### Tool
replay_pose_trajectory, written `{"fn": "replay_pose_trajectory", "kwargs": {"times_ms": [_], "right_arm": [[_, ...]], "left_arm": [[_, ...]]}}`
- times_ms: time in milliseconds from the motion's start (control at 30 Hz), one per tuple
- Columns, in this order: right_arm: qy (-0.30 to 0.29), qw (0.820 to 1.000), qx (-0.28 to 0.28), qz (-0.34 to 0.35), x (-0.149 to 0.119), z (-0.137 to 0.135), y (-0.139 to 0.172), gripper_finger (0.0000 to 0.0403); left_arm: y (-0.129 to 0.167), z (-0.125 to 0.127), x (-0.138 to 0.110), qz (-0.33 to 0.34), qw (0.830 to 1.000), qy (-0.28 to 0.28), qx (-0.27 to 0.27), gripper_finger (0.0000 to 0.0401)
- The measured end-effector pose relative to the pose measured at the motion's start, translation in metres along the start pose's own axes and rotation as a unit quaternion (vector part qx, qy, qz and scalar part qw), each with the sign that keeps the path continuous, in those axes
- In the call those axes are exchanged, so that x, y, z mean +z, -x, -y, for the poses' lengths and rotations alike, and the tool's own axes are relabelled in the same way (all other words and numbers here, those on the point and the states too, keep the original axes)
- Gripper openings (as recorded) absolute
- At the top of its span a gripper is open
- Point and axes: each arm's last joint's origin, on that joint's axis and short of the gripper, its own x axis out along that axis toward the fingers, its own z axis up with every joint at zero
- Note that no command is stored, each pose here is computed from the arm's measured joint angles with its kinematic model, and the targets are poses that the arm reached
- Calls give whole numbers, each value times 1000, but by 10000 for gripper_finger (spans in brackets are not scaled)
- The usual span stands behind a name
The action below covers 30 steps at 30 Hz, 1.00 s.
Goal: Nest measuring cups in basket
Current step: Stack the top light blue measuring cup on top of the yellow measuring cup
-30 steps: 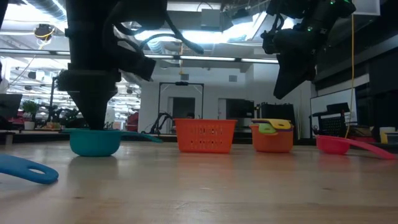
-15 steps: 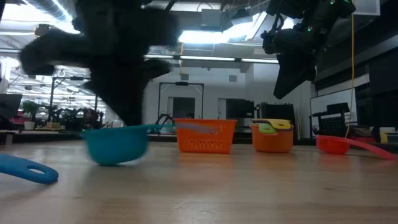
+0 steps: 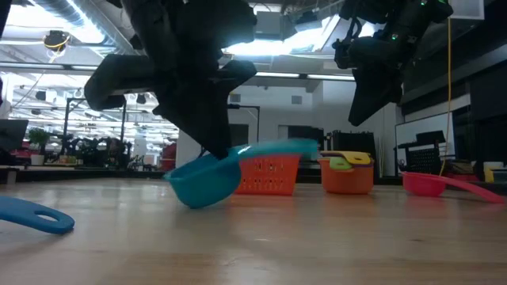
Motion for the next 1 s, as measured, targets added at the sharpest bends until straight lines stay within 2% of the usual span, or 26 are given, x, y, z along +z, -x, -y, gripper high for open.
{"fn": "replay_pose_trajectory", "kwargs": {"times_ms": [433, 600, 700, 833, 1000], "right_arm": [[0, 1000, 0, 0, 0, 0, 0, 115], [-2, 1000, 9, 10, 2, -1, 0, 115], [6, 998, 59, 33, 9, -7, 1, 115], [44, 984, 149, 88, 20, -19, 5, 115], [71, 965, 196, 157, 32, -38, 15, 110]], "left_arm": [[0, 0, 3, 14, 1000, 2, 5, 77], [7, 2, 10, 27, 999, 40, 20, 79], [21, 3, 19, 32, 998, 61, 13, 79], [52, 5, 26, 29, 997, 78, 5, 79], [101, 3, 25, 57, 991, 122, 14, 79]]}}
